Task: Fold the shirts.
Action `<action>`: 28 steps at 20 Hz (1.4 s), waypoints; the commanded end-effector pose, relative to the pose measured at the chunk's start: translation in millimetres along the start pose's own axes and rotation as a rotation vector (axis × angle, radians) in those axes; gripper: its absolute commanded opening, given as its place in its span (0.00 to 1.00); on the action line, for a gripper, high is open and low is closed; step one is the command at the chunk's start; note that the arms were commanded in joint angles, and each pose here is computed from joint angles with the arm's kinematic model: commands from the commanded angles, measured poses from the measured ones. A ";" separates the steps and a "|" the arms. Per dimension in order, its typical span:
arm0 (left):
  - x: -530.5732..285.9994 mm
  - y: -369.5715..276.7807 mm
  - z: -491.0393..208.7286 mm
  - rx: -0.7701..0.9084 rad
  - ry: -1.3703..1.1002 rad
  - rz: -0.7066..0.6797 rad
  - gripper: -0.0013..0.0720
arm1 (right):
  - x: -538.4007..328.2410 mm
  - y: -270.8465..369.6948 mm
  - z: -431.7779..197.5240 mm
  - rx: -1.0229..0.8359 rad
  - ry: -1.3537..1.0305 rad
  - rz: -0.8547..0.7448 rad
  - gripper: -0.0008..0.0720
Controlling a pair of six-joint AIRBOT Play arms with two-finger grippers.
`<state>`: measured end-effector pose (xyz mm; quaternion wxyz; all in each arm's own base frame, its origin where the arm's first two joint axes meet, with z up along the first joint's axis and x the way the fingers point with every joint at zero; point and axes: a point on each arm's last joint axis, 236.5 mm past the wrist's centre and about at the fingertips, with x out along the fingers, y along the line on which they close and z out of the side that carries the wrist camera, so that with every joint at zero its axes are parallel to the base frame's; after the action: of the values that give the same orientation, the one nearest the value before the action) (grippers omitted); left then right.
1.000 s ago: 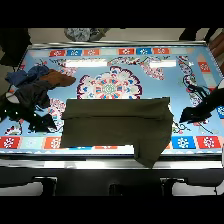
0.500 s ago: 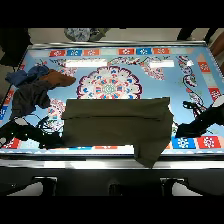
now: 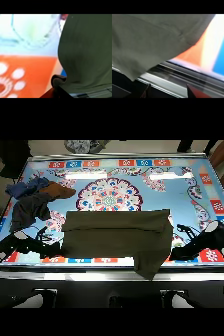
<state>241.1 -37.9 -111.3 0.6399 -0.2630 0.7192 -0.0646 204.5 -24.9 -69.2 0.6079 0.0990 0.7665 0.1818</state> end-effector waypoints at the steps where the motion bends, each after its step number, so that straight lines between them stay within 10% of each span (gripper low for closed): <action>1: -2.3 0.9 4.2 0.012 -0.027 0.008 0.06 | 26.7 15.5 12.6 0.030 -0.085 0.082 0.79; 7: -2.5 0.6 3.1 0.012 -0.023 0.007 0.06 | 63.4 23.9 21.8 0.127 -0.178 0.142 0.72; 10: -2.4 0.9 3.7 0.020 -0.025 0.008 0.06 | 63.2 18.2 27.3 0.128 -0.204 0.120 0.07; 28: -93.3 -64.3 215.5 0.142 -0.283 -0.016 0.06 | -93.1 15.0 275.6 -0.048 -0.593 0.016 0.07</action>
<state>436.6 3.6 -22.4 0.7628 -0.2234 0.6018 -0.0778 448.7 -5.5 -16.0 0.8051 0.1172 0.5530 0.1795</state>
